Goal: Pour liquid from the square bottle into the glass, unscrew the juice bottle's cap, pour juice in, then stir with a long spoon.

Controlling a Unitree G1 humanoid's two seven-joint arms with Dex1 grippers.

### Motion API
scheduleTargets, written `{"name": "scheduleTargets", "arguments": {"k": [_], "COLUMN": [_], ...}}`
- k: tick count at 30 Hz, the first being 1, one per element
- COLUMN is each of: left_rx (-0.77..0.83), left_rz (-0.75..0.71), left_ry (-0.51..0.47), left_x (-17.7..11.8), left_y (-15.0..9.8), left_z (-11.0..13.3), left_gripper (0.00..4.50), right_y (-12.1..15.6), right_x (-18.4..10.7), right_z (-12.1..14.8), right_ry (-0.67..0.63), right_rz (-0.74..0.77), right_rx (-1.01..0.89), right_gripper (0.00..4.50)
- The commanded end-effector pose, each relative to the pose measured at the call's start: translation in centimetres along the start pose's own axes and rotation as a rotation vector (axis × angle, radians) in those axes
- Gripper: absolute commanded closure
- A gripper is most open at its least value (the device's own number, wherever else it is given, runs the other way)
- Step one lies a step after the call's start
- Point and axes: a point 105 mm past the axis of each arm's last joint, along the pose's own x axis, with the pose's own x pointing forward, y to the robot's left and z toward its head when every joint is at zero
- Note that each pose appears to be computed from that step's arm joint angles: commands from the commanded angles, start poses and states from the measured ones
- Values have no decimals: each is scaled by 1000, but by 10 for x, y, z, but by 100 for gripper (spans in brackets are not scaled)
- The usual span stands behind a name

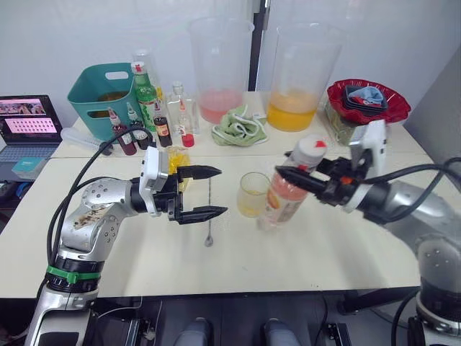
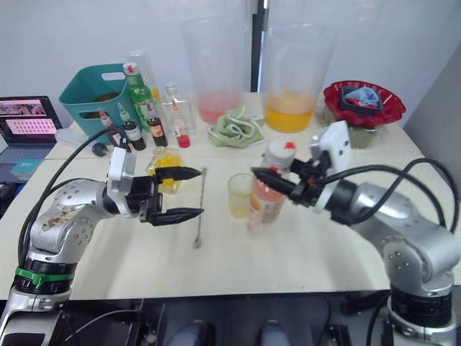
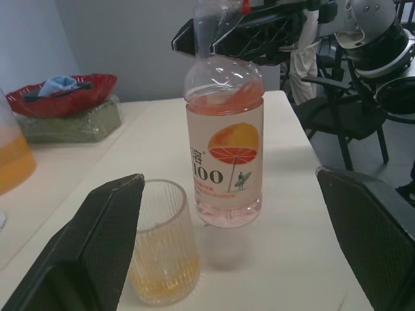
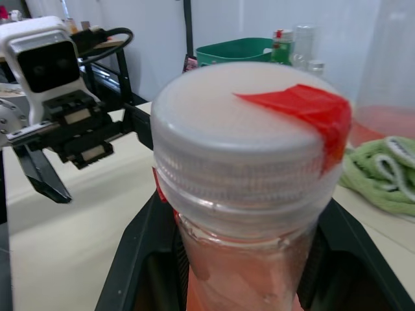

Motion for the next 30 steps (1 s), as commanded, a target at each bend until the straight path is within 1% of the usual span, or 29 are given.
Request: {"name": "scheduleTargets", "arguments": {"k": [1,8,15,17,20,23,27,30], "left_rx": [55,83,102,96,79,71,37,13], "left_rz": [-18,0,7,16,29,21,10,-1], "left_ry": [10,39,45,43,28,42,56,69], "left_x": [-2,-6,-9,-10,-13,-16,-22,-24], "left_y": [1,5,4,4,4,1,-8,-16], "left_z": [9,10,13,13,16,15,15,14], "left_gripper": [0,0,0,0,0,0,0,0], "right_y": [20,35,38,34,23,19,21,22], "right_x": [6,18,21,19,12,4,-6,-8], "right_z": [-4,-35,-43,-39,-27,-24,-24,-24], "right_ry": [-52,-5,17,15,19,71,135,156], "right_rz": [17,38,73,97,166,278,455,545], "right_rx": [4,27,12,24,21,-8,-46,-71], "right_gripper": [310,310,310,209,108,8,3,3]}}
